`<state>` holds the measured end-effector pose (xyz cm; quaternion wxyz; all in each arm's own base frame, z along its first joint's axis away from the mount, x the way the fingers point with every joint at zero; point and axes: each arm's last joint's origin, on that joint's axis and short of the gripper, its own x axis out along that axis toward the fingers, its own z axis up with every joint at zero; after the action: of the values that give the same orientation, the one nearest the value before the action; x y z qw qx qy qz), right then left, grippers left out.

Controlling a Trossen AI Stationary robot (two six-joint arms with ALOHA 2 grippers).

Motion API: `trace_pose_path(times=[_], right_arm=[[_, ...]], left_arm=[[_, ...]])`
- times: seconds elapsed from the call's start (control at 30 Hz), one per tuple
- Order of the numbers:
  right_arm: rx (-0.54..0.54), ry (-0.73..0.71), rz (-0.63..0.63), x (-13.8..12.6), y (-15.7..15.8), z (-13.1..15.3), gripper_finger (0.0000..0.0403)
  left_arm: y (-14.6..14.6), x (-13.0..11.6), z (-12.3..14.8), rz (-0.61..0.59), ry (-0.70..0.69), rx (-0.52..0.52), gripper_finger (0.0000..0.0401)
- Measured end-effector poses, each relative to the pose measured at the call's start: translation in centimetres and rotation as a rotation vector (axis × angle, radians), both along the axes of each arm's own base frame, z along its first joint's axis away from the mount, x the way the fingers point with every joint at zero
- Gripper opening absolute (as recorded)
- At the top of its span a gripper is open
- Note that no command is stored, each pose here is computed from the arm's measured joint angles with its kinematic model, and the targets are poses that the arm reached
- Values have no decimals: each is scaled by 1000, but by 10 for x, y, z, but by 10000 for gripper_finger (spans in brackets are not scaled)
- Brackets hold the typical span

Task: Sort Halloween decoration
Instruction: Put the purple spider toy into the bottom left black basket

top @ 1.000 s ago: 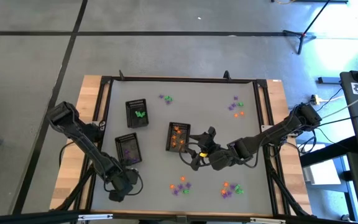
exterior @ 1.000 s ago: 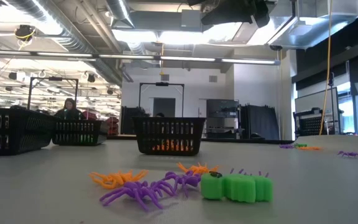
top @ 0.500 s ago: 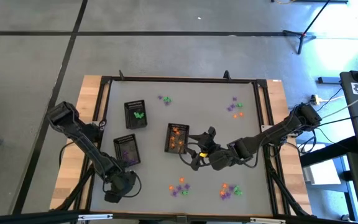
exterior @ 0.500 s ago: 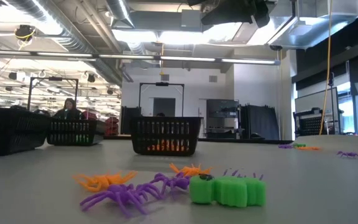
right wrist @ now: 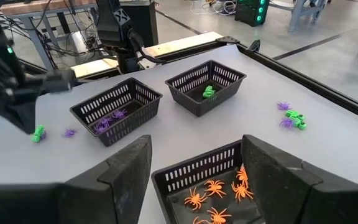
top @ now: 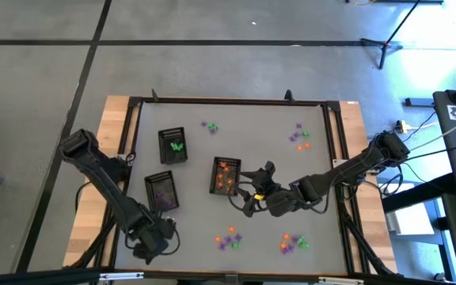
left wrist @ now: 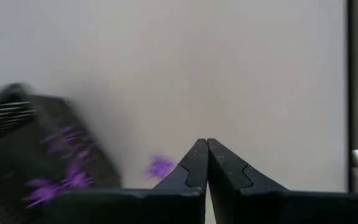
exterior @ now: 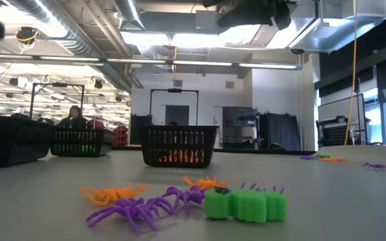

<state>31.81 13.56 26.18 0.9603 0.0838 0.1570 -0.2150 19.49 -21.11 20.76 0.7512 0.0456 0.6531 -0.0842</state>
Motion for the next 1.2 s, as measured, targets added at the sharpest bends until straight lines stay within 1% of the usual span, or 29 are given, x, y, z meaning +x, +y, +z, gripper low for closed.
trace_pose_path(times=[0.1,0.2,0.27,0.4,0.5,0.67,0.77,0.87,0.93,1.03,1.13,1.2], right_arm=[[0,0,0,0,0,0,246],[-1,1,0,0,0,0,246],[0,2,2,0,0,0,246],[8,5,16,0,0,0,246],[8,6,16,0,1,0,246],[8,5,16,0,1,0,246],[8,5,16,0,1,0,246],[8,4,16,0,1,0,246],[9,4,16,0,1,0,246],[8,4,16,0,1,0,246],[8,4,16,0,1,0,246],[8,5,16,0,1,0,246]], left_arm=[[1,-5,1,8,-1,60,0],[-1,-9,-1,52,-10,73,0],[-4,-13,0,85,-39,83,0],[-14,-26,1,93,-108,118,0],[-22,-37,1,97,-117,109,0],[-32,-53,1,104,-67,64,3],[-36,-58,1,104,-52,40,28],[-36,-60,1,102,-58,43,72],[-36,-60,0,103,-65,48,103],[-31,-62,-8,103,-69,84,139],[-23,-67,-22,98,-38,133,156],[-22,-69,-29,94,-18,117,158]])
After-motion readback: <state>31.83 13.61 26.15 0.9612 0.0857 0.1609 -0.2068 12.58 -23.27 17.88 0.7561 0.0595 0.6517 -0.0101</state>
